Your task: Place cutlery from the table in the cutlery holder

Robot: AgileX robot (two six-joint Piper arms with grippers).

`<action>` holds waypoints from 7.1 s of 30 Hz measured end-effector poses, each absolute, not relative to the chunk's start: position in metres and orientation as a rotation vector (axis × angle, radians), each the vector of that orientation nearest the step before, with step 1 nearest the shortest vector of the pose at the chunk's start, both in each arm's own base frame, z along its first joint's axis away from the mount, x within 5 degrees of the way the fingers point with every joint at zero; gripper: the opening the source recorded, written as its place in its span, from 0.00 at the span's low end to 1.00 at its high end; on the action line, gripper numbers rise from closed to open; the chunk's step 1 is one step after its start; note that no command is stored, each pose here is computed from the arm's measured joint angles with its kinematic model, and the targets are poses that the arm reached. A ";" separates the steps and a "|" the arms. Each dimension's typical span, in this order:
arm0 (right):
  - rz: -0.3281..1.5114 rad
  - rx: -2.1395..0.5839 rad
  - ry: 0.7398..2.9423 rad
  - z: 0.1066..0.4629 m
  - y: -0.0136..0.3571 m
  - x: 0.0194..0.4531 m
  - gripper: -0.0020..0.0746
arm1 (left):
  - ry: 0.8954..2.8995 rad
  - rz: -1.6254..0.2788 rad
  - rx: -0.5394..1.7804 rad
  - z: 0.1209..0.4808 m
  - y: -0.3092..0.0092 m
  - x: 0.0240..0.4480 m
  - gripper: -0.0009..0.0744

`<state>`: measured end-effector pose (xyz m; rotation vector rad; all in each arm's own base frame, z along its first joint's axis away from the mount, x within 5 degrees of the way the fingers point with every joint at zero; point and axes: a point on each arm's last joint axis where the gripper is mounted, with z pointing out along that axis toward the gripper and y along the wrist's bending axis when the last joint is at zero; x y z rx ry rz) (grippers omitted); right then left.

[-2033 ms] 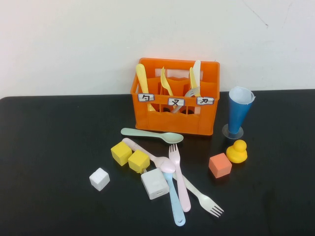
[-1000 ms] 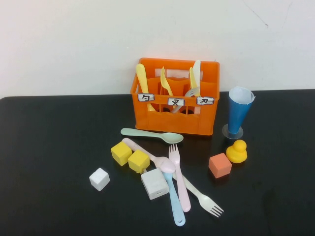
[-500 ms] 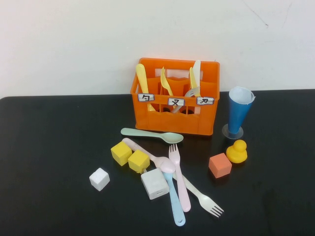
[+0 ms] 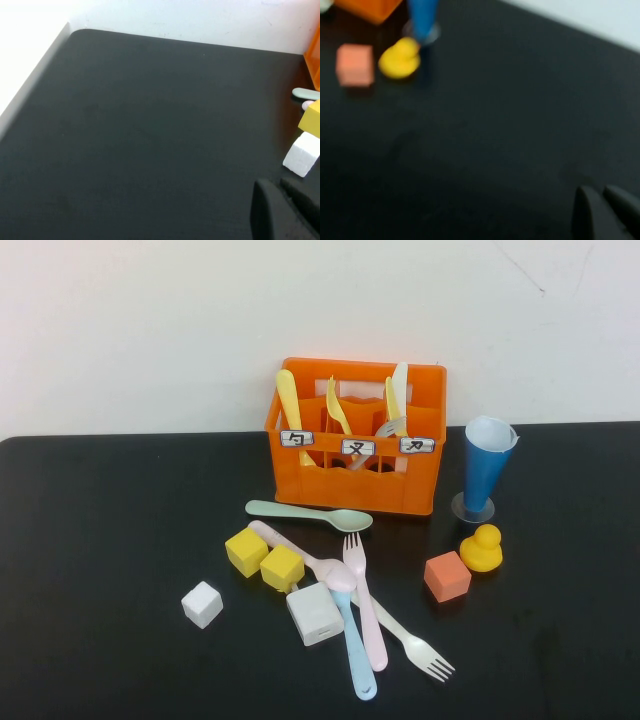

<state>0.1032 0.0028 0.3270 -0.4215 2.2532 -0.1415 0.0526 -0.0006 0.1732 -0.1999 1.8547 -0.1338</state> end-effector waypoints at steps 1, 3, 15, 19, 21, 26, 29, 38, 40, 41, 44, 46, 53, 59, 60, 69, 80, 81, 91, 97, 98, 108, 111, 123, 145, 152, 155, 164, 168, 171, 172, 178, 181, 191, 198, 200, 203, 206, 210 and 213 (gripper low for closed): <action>-0.118 -0.448 2.286 0.331 0.004 0.107 0.06 | 1.855 -0.134 -0.200 0.173 -0.001 0.053 0.01; -0.067 -0.506 2.342 0.337 0.008 0.114 0.05 | 1.855 -0.134 -0.200 0.173 -0.001 0.053 0.01; 0.253 -0.969 2.623 0.321 0.067 0.182 0.02 | 1.855 -0.132 -0.197 0.173 -0.001 0.053 0.01; 0.250 -1.204 2.627 0.305 0.109 0.202 0.02 | 1.855 -0.132 -0.197 0.173 -0.001 0.053 0.01; 0.248 -1.307 2.639 0.294 0.132 0.216 0.02 | 1.855 -0.132 -0.197 0.173 -0.001 0.053 0.01; 0.243 -1.488 2.648 0.272 0.175 0.245 0.02 | 1.855 -0.132 -0.197 0.173 -0.001 0.053 0.01; 0.243 -1.580 2.636 0.259 0.198 0.263 0.04 | 1.855 -0.132 -0.197 0.173 -0.001 0.053 0.01; 0.241 -1.729 2.614 0.215 0.244 0.305 0.43 | 1.855 -0.132 -0.197 0.173 -0.001 0.053 0.01; 0.241 -1.737 2.617 0.206 0.251 0.312 0.46 | 1.855 -0.132 -0.197 0.173 -0.001 0.053 0.01; 0.241 -1.742 2.618 0.202 0.255 0.315 0.47 | 1.855 -0.132 -0.197 0.173 -0.001 0.053 0.01; 0.240 -1.735 2.624 0.191 0.261 0.323 0.48 | 1.855 -0.133 -0.199 0.173 -0.001 0.053 0.01; 0.226 -1.727 2.630 0.182 0.264 0.329 0.48 | 1.855 -0.133 -0.199 0.173 -0.001 0.053 0.01; 0.165 -1.697 2.698 0.150 0.266 0.337 0.48 | 1.855 -0.133 -0.199 0.173 -0.001 0.053 0.01; 0.069 -1.640 2.720 0.137 0.264 0.343 0.48 | 1.855 -0.133 -0.199 0.173 -0.001 0.053 0.01; 0.058 -1.635 2.716 0.137 0.264 0.344 0.48 | 1.855 -0.133 -0.199 0.173 -0.001 0.053 0.01; 0.064 -1.589 2.699 0.136 0.266 0.347 0.46 | 1.855 -0.133 -0.199 0.173 -0.001 0.053 0.01; 0.088 -1.585 2.722 0.127 0.268 0.347 0.32 | 1.855 -0.133 -0.199 0.173 -0.001 0.053 0.01; 0.088 -1.585 2.722 0.127 0.268 0.347 0.25 | 1.855 -0.133 -0.199 0.173 -0.001 0.053 0.01; 0.149 -1.408 2.669 0.162 0.255 0.327 0.20 | 1.855 -0.132 -0.197 0.173 -0.001 0.053 0.01; 0.263 -1.147 2.574 0.173 0.233 0.293 0.20 | 1.855 -0.132 -0.197 0.173 -0.001 0.053 0.01; 0.277 -1.111 2.563 0.173 0.229 0.288 0.20 | 1.855 -0.132 -0.197 0.173 -0.001 0.053 0.01; 0.357 -0.829 2.300 0.194 0.221 0.283 0.20 | 1.855 -0.132 -0.197 0.173 -0.001 0.053 0.01; 0.363 -0.724 2.105 0.214 0.225 0.293 0.20 | 1.855 -0.132 -0.197 0.173 -0.001 0.053 0.01; 0.317 -0.375 1.428 0.265 0.227 0.317 0.20 | 1.855 -0.133 -0.199 0.173 -0.001 0.053 0.01; 0.281 -0.376 1.450 0.201 0.276 0.393 0.20 | 1.855 -0.133 -0.199 0.173 -0.001 0.053 0.01; 0.228 -0.395 1.470 0.198 0.270 0.398 0.20 | 1.855 -0.133 -0.199 0.173 -0.001 0.053 0.01; 0.223 -0.398 1.503 0.195 0.266 0.401 0.22 | 1.855 -0.133 -0.199 0.173 -0.001 0.053 0.01; 0.227 -0.388 1.554 0.191 0.262 0.403 0.44 | 1.855 -0.131 -0.196 0.173 -0.001 0.053 0.01; 0.235 -0.377 1.566 0.194 0.260 0.404 0.45 | 1.855 -0.131 -0.196 0.173 -0.001 0.053 0.01; 0.244 -0.398 1.556 0.208 0.258 0.398 0.45 | 1.855 -0.132 -0.198 0.173 -0.001 0.053 0.01; 0.248 -0.414 1.534 0.221 0.256 0.392 0.45 | 1.855 -0.132 -0.198 0.173 -0.001 0.053 0.01; 0.266 -0.478 1.452 0.269 0.238 0.345 0.26 | 1.855 -0.132 -0.198 0.173 -0.001 0.053 0.01; 0.273 -0.489 1.439 0.284 0.221 0.317 0.13 | 1.855 -0.132 -0.198 0.173 -0.001 0.053 0.01; 0.290 -0.487 1.410 0.310 0.160 0.233 0.03 | 1.855 -0.132 -0.198 0.173 -0.001 0.053 0.01; 0.260 -0.538 1.382 0.316 0.123 0.181 0.02 | 1.855 -0.134 -0.200 0.173 -0.001 0.053 0.01; 0.216 -0.584 1.357 0.316 0.112 0.165 0.02 | 1.855 -0.134 -0.200 0.173 -0.001 0.053 0.01; 0.180 -0.635 1.339 0.311 0.098 0.145 0.02 | 1.855 -0.134 -0.200 0.173 -0.001 0.053 0.01; 0.169 -0.694 1.351 0.302 0.089 0.128 0.02 | 1.855 -0.132 -0.198 0.173 -0.001 0.053 0.01; 0.171 -0.787 1.416 0.292 0.080 0.110 0.02 | 1.855 -0.132 -0.198 0.173 -0.001 0.053 0.01; 0.194 -0.850 1.500 0.282 0.076 0.100 0.02 | 1.855 -0.132 -0.198 0.173 -0.001 0.053 0.01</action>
